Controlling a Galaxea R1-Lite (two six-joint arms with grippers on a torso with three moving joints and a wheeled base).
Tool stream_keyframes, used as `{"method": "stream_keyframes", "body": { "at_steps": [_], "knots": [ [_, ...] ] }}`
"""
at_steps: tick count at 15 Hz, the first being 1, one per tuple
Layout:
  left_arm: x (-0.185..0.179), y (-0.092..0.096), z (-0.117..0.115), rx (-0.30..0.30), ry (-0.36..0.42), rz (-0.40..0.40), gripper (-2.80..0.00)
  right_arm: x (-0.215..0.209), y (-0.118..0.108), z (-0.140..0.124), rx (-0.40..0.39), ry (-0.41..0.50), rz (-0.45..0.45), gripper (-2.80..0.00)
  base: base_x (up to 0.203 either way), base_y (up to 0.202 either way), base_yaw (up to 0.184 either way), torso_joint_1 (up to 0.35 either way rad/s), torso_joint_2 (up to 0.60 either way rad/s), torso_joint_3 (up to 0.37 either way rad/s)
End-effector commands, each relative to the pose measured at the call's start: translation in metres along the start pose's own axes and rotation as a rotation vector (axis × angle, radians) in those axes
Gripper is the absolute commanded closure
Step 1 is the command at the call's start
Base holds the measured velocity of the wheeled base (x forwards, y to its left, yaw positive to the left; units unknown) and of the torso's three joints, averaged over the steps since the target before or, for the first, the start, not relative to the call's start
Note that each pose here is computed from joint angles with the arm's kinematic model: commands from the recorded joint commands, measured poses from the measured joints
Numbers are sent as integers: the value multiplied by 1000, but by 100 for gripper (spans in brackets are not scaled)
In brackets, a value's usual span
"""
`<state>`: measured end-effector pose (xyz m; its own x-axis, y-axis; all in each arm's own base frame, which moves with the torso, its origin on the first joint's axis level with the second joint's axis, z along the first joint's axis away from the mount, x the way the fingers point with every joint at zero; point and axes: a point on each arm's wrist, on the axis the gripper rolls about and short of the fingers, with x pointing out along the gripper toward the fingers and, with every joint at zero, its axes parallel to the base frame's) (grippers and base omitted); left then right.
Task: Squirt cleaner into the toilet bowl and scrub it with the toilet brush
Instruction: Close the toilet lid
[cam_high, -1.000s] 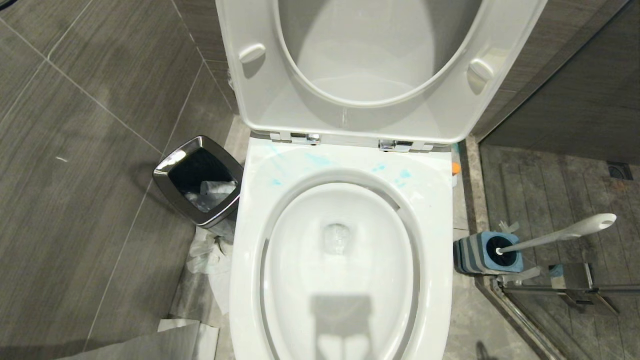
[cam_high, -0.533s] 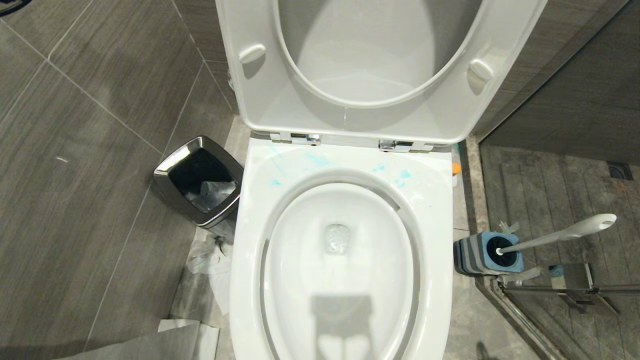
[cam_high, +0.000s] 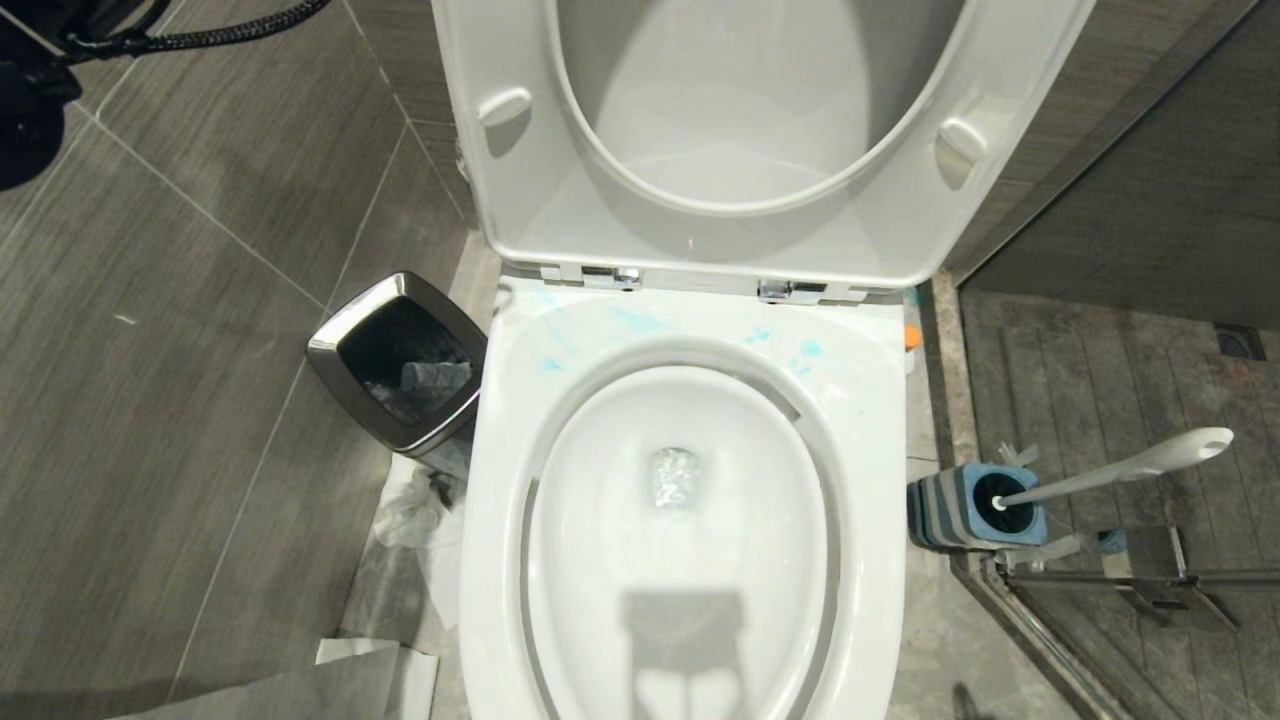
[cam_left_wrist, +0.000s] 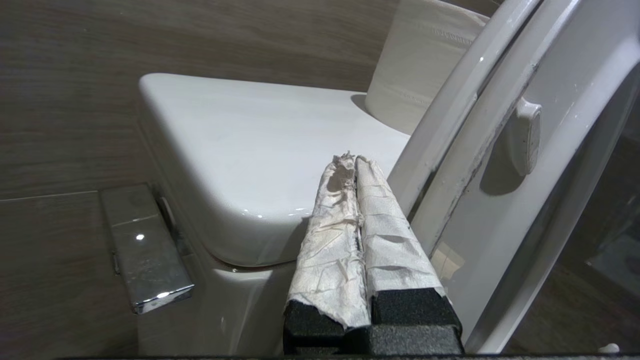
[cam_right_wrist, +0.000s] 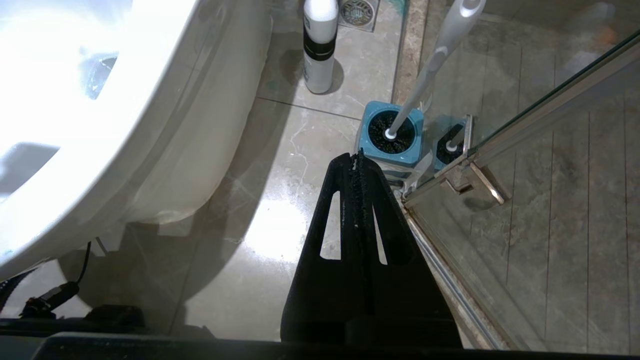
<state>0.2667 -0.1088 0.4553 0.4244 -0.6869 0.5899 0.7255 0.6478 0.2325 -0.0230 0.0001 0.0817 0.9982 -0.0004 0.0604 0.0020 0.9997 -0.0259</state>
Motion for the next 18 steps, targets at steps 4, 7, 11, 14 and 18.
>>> {"method": "stream_keyframes", "body": {
  "at_steps": [4,7,11,14,18],
  "knots": [
    [0,1,-13,16,30,1,0,2,0,-7,0,25,1,0,0,0,0,0,0,0],
    [2,3,-18,12,28,60,0,2,0,-7,0,25,2,0,0,0,0,0,0,0],
    [6,0,-24,-4,29,75,0,2,0,-7,0,25,1,0,0,0,0,0,0,0],
    [8,-5,-26,-28,34,42,0,2,0,-7,0,25,1,0,0,0,0,0,0,0],
    [2,-12,-30,-71,74,-7,0,2,0,-7,0,25,1,0,0,0,0,0,0,0]
  ]
}}
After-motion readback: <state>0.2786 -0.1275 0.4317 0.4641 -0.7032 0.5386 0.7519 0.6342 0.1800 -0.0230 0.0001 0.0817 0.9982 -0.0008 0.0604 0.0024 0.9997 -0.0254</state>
